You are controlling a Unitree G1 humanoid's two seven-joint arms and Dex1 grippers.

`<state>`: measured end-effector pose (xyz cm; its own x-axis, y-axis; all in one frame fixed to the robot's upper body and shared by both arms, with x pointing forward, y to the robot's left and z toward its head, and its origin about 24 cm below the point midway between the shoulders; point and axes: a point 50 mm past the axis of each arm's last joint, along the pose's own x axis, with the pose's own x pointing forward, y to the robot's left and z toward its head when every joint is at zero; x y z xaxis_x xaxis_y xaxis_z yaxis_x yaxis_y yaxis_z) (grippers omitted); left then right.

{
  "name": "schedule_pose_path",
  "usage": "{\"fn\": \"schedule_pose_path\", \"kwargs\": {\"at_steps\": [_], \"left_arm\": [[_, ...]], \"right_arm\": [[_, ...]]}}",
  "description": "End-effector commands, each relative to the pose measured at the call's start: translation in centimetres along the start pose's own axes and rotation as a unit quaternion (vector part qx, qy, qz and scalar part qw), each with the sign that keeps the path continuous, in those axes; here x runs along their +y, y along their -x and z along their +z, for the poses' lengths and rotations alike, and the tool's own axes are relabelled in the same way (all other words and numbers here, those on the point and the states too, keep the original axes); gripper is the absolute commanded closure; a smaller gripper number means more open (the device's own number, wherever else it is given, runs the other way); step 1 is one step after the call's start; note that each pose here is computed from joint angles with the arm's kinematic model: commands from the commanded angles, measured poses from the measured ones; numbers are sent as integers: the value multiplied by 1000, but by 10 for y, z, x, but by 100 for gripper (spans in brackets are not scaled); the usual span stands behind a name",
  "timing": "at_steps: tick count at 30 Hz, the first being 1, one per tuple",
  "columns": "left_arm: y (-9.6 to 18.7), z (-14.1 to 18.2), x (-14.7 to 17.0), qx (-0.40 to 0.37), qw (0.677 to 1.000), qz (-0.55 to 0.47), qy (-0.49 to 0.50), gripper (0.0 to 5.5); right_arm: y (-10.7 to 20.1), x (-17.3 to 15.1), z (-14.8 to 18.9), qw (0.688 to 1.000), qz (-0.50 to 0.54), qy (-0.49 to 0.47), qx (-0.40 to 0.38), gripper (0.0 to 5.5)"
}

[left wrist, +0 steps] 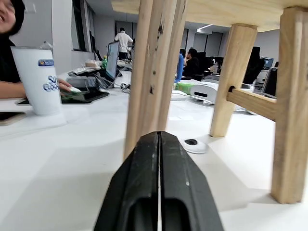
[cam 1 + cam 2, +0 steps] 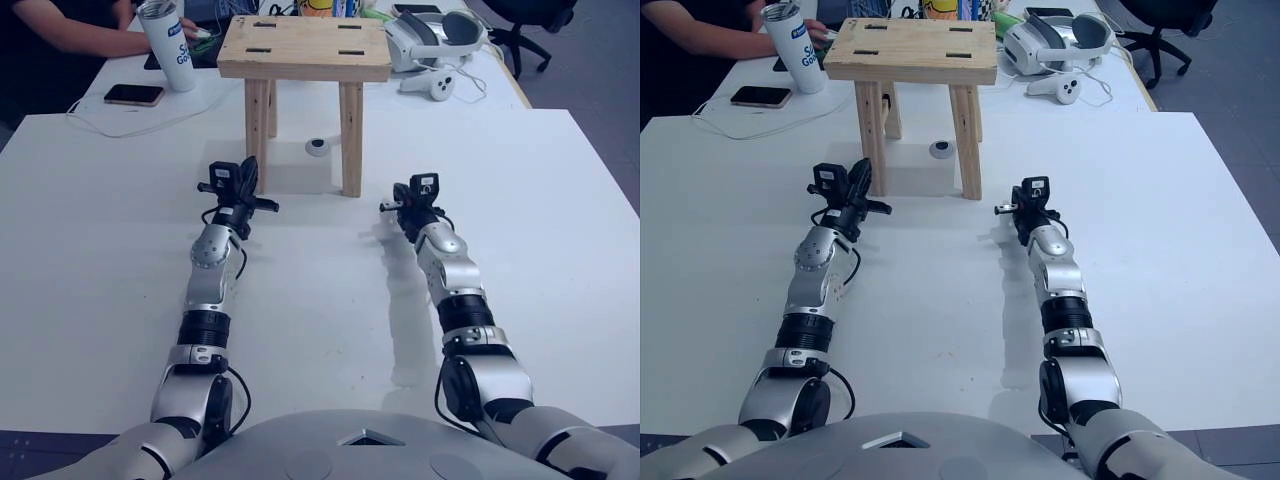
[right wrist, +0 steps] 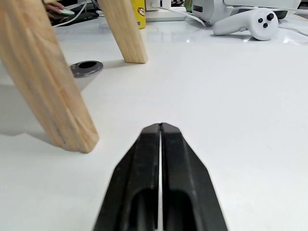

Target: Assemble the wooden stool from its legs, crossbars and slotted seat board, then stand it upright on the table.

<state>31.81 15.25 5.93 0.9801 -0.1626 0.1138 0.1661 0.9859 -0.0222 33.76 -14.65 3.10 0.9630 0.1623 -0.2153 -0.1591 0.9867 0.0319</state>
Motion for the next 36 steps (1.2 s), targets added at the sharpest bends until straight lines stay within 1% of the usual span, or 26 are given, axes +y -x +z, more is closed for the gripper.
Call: {"fn": "schedule_pose_path", "kwargs": {"at_steps": [1,4,8,15,26,36], "left_arm": [[-1,-7,1,10,1000,21,14,550],[0,-9,-2,10,1000,15,9,550],[-2,-10,-7,15,1000,-5,9,550],[-5,-9,-11,11,1000,0,-4,550],[-7,-8,-15,0,1000,11,-22,550],[-4,-14,-14,4,1000,17,-25,550]], "right_arm": [[-8,13,2,1000,1,17,-5,548],[-15,23,4,1000,4,24,-7,548],[-19,26,7,1000,-7,20,-10,548],[-18,24,2,1000,-11,24,-6,548],[-14,11,-4,999,-20,27,-6,548],[-8,9,-12,999,-19,29,-8,548]]}}
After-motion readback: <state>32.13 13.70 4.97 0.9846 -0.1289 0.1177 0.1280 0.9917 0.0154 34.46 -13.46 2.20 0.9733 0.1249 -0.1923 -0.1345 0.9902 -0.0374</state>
